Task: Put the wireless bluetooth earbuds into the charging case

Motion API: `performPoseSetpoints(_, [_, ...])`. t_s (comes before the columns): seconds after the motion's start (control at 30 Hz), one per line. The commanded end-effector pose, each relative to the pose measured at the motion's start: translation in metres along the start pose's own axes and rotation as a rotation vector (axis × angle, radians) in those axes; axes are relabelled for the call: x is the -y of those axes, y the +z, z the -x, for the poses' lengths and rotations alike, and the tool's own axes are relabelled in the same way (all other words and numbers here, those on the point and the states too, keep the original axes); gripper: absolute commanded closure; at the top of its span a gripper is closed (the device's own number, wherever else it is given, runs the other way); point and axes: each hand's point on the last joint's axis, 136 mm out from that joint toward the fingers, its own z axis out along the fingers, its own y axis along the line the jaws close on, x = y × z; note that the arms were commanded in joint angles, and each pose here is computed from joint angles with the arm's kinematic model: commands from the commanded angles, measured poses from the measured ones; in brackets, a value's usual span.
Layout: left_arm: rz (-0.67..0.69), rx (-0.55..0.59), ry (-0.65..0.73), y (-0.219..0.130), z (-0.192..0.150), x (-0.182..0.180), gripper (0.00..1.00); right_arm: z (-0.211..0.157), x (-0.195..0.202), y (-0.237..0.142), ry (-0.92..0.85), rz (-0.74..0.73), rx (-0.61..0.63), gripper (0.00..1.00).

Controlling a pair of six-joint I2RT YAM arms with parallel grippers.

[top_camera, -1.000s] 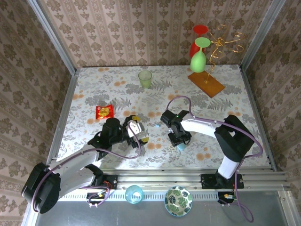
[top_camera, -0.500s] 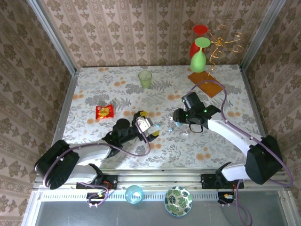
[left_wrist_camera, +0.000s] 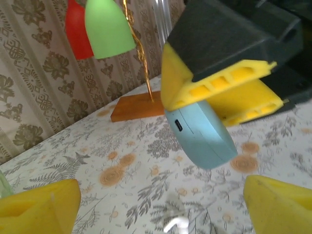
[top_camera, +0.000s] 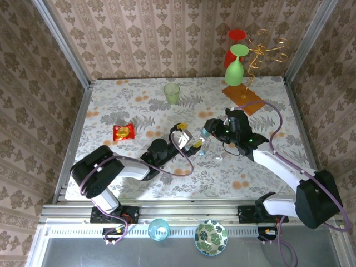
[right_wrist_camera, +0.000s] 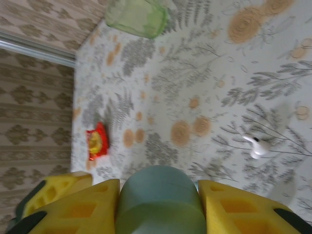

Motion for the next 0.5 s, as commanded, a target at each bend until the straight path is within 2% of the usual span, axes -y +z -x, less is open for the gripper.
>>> performPoseSetpoints(0.0, [0.018,0.112,-0.021,0.007,0.034,0.006,0.13,0.019,-0.031,-0.014,0.041,0.141,0.087,0.62])
performPoseSetpoints(0.13, [0.010,0.108,0.042,0.011,0.032,0.013,0.14,0.019,-0.041,-0.017,0.056,0.188,0.076,0.62])
performPoseSetpoints(0.47, [0.022,0.129,0.085,0.022,0.041,0.012,0.26,0.016,-0.050,-0.017,0.117,0.255,0.058,0.62])
